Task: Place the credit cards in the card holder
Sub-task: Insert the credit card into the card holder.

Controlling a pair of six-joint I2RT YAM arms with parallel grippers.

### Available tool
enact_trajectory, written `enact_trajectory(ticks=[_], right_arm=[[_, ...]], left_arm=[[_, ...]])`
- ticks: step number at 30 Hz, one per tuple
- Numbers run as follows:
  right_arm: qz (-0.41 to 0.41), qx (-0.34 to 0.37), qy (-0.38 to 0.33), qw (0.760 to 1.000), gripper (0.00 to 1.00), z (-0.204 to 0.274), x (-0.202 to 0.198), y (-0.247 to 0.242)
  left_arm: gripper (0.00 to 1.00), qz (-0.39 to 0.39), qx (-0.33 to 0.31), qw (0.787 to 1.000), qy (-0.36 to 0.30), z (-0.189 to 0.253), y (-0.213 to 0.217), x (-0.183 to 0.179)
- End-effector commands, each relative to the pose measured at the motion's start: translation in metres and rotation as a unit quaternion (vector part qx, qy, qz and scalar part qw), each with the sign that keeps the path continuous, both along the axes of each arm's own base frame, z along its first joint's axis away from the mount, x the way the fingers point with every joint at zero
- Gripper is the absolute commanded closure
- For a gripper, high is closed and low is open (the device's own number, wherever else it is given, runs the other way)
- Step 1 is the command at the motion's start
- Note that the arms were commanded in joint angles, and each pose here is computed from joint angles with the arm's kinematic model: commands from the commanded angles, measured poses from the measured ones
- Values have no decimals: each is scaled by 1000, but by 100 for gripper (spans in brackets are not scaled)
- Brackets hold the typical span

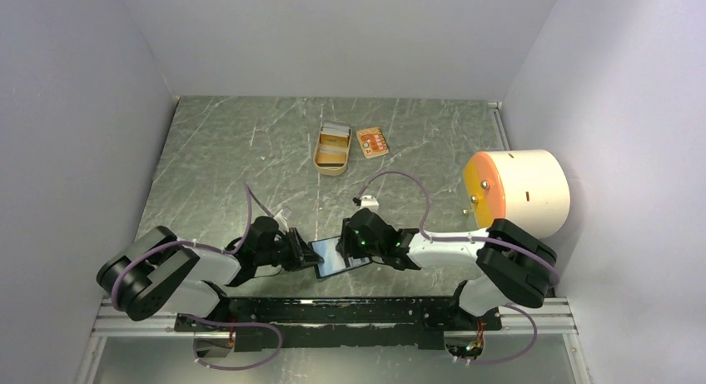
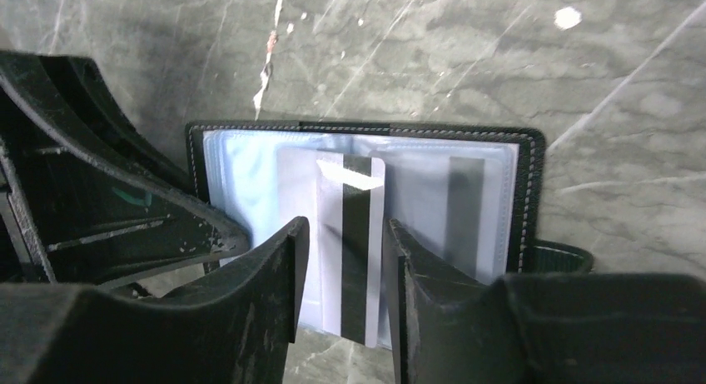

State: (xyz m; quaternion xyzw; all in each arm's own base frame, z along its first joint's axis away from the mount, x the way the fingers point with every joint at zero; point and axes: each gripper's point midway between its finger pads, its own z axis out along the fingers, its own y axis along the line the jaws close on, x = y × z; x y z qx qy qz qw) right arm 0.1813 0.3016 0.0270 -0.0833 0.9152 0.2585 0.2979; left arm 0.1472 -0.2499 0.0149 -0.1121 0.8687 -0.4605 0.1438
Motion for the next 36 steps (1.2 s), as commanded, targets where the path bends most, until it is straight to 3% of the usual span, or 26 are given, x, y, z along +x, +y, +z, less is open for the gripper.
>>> enact_trajectory(ticks=[1,9,26,32,36], right_arm=[[24,1,44,999,59,-19,-21,-4],[42,44,53,997,65,-15,-28,9],[103,100,27,989,62,-12,-37,25],[124,133,23,983,62,-9,-45,28],[116,118,27,986,60,-10,-45,22]], left_arm=[[78,-17,0,1000,-3,2,-5,-2],[75,-17,-1,1000,-11,6,-6,-1],[66,-24,-15,999,-25,14,-10,-1],[66,-27,-14,999,-28,14,-12,1],[73,-45,8,999,-25,13,-15,4]])
